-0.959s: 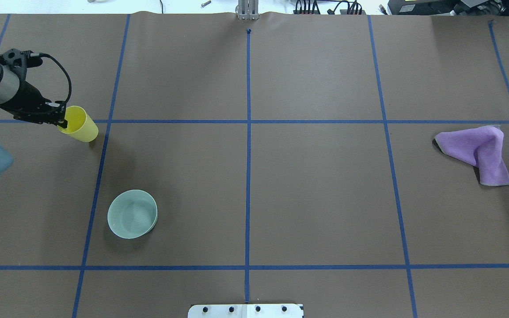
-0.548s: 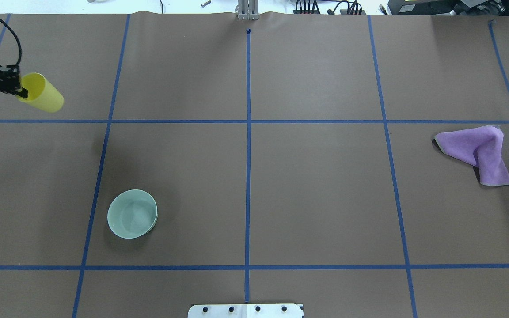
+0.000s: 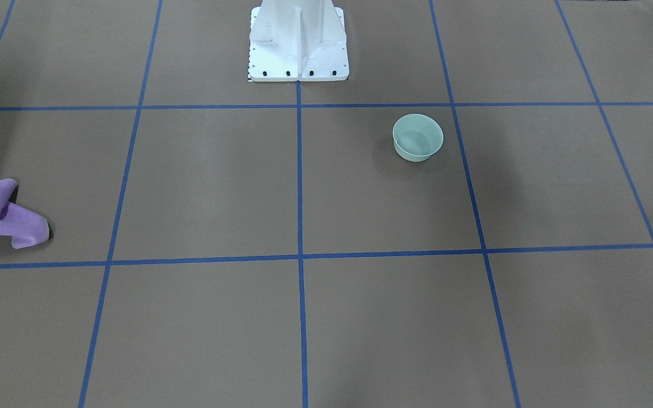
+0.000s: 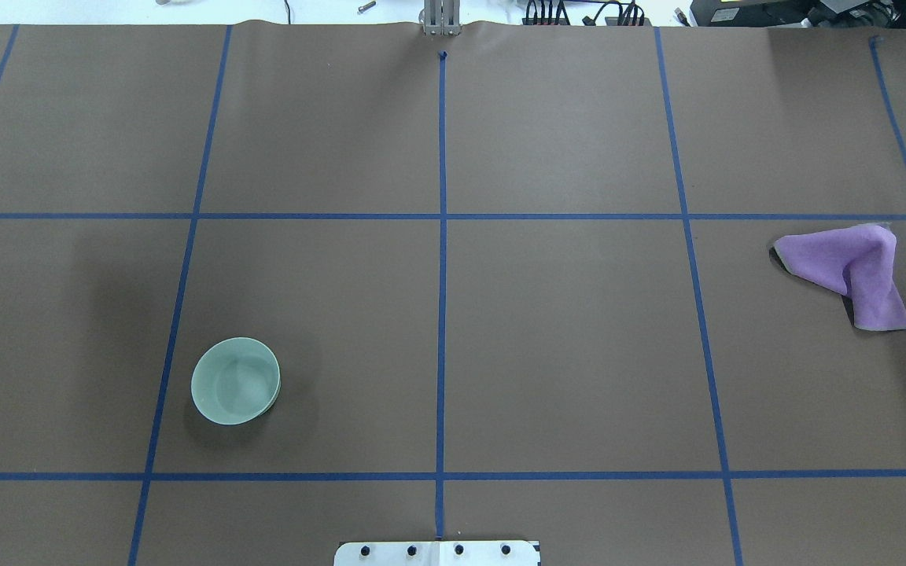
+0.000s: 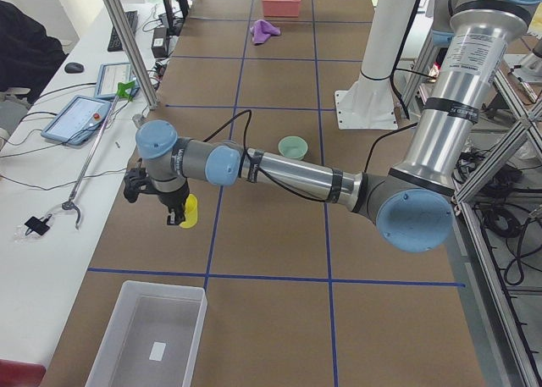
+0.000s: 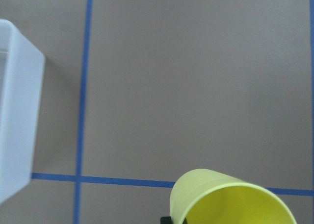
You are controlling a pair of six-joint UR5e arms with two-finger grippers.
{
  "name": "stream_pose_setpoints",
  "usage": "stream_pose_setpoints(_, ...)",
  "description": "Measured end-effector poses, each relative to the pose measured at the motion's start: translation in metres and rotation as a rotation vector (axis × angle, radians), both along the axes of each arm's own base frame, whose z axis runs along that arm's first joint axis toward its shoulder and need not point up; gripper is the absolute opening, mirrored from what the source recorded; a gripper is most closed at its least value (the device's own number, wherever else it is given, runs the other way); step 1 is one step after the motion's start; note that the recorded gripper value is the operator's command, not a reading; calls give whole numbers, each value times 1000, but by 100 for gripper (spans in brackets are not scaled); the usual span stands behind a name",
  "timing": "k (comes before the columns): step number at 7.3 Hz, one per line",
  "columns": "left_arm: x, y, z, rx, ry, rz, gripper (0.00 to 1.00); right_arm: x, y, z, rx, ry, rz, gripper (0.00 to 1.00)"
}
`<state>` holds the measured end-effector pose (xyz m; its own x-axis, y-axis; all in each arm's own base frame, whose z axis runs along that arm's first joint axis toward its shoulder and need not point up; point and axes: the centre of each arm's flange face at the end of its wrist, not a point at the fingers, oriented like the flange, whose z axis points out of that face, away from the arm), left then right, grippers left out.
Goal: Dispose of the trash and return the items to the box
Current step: 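Lift the yellow cup with the left gripper and carry it into the clear bin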
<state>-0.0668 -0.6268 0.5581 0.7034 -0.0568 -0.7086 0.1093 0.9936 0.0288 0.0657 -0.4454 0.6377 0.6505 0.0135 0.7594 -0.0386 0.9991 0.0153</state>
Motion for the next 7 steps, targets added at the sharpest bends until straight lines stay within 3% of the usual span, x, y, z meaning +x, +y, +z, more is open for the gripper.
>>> stream_pose_setpoints(3,-88,-14,123,-39,46,-63,0,0,0,-2,5,-4,0,100)
stream_pose_setpoints(7,-89,-24,202,-52,68,-100,0,-1,0,-4,7,-7,0,100)
